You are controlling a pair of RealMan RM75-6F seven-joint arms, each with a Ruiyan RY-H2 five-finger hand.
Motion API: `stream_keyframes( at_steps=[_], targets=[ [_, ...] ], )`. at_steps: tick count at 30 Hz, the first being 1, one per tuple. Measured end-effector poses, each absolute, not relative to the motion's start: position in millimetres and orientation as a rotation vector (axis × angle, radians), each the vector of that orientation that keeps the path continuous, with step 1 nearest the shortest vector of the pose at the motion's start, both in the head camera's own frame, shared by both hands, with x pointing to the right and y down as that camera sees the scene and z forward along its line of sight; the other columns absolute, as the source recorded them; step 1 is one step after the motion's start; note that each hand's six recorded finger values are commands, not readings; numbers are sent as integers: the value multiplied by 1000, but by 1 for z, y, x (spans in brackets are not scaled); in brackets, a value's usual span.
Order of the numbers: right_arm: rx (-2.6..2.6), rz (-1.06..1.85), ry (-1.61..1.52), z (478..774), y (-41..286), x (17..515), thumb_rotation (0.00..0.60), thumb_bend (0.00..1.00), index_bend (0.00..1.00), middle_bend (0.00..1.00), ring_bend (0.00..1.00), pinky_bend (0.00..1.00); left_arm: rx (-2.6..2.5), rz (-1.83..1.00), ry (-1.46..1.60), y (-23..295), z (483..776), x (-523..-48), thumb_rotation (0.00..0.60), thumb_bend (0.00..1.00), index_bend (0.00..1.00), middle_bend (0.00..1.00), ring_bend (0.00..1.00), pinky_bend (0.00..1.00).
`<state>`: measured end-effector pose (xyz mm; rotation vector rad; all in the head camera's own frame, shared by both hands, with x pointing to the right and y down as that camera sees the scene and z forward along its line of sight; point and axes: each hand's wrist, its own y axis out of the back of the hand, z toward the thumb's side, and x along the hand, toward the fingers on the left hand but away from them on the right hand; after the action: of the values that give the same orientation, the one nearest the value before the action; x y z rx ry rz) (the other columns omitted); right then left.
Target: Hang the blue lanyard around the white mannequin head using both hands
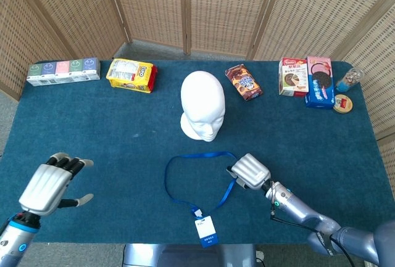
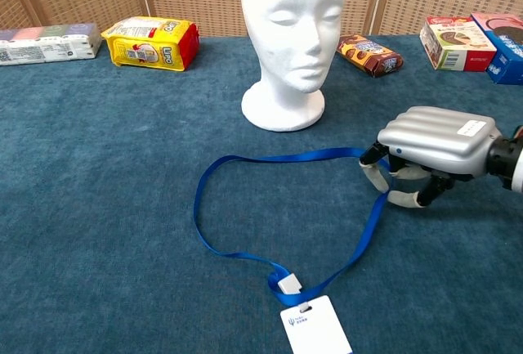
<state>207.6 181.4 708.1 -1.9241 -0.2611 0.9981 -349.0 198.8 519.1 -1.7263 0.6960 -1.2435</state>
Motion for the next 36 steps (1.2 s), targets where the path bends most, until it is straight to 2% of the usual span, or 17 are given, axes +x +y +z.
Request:
stream_keyframes(
  at_steps=[2,5,7,9,11,13,22,27,33,36],
  targets=[
    [-1924,1000,-264,707,182,208,600,460,637,1000,1000,1000,-1718,-1200,657,194,524,-341,429,122,374,524,509,364],
    [-1924,1003,-266,707,183,209,600,461,637,1000,1000,1000,-1705,-1131,598,185,532,-327,431,122,394,692,650,514],
    [-1923,1006,-267,707,183,209,600,461,637,1000,1000,1000,-1704,-1099,563,182,536,-320,435,122,396,844,784,672],
    [-1924,1011,-270,707,183,210,600,461,638,1000,1000,1000,-1710,-1067,524,179,540,-311,446,125,396,948,900,794],
    [-1924,1013,-272,707,183,210,600,461,640,1000,1000,1000,-1719,-1035,477,177,546,-300,452,129,396,996,981,904],
    [-1924,1014,-274,707,183,210,600,461,641,1000,1000,1000,-1728,-1010,431,175,551,-292,456,132,396,1000,1000,987],
    [-1927,1023,-278,708,183,211,600,461,649,1000,1000,1000,-1778,-973,258,173,573,-261,459,235,412,1000,1000,1000],
    [-1932,1023,-276,710,183,210,600,461,651,1000,1000,1000,-1816,-966,204,175,586,-246,458,357,448,1000,1000,1000],
    [-1933,1024,-280,711,182,210,600,461,654,1000,1000,1000,-1825,-963,173,175,597,-240,458,348,474,1000,1000,1000],
    [-1934,1026,-281,711,182,210,600,461,656,1000,1000,1000,-1818,-957,155,175,603,-237,461,266,493,1000,1000,1000]
  ],
)
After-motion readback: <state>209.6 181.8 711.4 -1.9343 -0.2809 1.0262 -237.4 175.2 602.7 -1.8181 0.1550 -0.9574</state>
